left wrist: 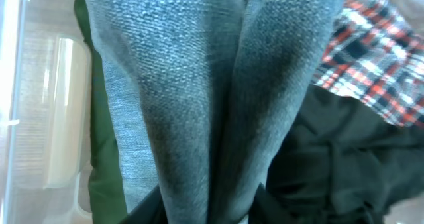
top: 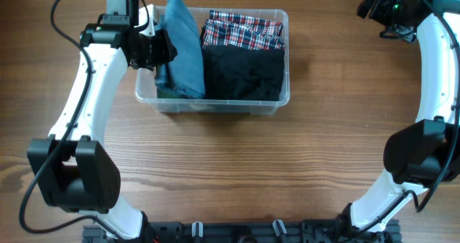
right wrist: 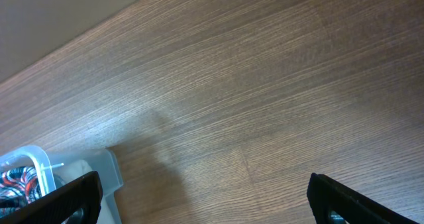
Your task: Pack container
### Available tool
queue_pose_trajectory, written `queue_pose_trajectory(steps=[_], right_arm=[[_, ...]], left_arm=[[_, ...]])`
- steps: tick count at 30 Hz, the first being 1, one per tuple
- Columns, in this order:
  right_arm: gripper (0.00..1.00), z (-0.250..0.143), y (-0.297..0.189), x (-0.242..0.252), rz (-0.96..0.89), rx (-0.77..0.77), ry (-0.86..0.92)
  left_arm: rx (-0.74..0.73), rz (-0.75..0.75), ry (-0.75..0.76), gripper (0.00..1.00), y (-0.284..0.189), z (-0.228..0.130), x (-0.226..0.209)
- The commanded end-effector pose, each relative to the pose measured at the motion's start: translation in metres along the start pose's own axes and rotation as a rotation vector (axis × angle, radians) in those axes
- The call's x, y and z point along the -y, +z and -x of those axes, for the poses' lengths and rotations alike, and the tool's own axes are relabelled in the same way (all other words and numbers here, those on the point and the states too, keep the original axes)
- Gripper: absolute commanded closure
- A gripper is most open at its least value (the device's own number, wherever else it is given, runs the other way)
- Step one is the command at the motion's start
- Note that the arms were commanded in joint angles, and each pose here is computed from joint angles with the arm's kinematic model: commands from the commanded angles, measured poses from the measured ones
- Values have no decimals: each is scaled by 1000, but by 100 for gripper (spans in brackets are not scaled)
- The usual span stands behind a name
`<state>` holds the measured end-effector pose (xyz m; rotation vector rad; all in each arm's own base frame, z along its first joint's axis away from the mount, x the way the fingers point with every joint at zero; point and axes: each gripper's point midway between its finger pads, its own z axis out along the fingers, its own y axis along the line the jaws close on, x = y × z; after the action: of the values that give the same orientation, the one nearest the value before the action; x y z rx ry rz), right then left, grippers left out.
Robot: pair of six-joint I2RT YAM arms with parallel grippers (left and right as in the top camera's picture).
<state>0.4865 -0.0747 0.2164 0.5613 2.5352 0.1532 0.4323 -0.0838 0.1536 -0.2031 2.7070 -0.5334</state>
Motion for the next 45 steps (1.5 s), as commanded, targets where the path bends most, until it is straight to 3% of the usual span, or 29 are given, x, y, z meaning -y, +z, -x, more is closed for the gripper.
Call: queue_pose_trajectory(steps=[1, 2, 8, 16, 24, 34, 45], right_arm=[[0, -1, 3, 0, -9, -4, 10], [0, -1, 3, 0, -9, -4, 10], [0, -1, 3, 0, -9, -4, 10], [0, -1, 3, 0, -9, -4, 11], [0, -1, 3, 0, -9, -5, 10], [0, -1, 3, 0, -9, -4, 10], [0, -1, 3, 0, -9, -4, 10]], left_arm=[[-25, -4, 18, 92, 12, -2, 2], [-21, -6, 18, 96, 12, -1, 2], [15, -220, 47, 96, -7, 8, 45], [115, -552, 133, 96, -83, 26, 118], [57, -822, 164, 96, -123, 17, 141], [40, -814, 188, 96, -115, 12, 124], [-126, -779, 69, 96, -29, -1, 92]])
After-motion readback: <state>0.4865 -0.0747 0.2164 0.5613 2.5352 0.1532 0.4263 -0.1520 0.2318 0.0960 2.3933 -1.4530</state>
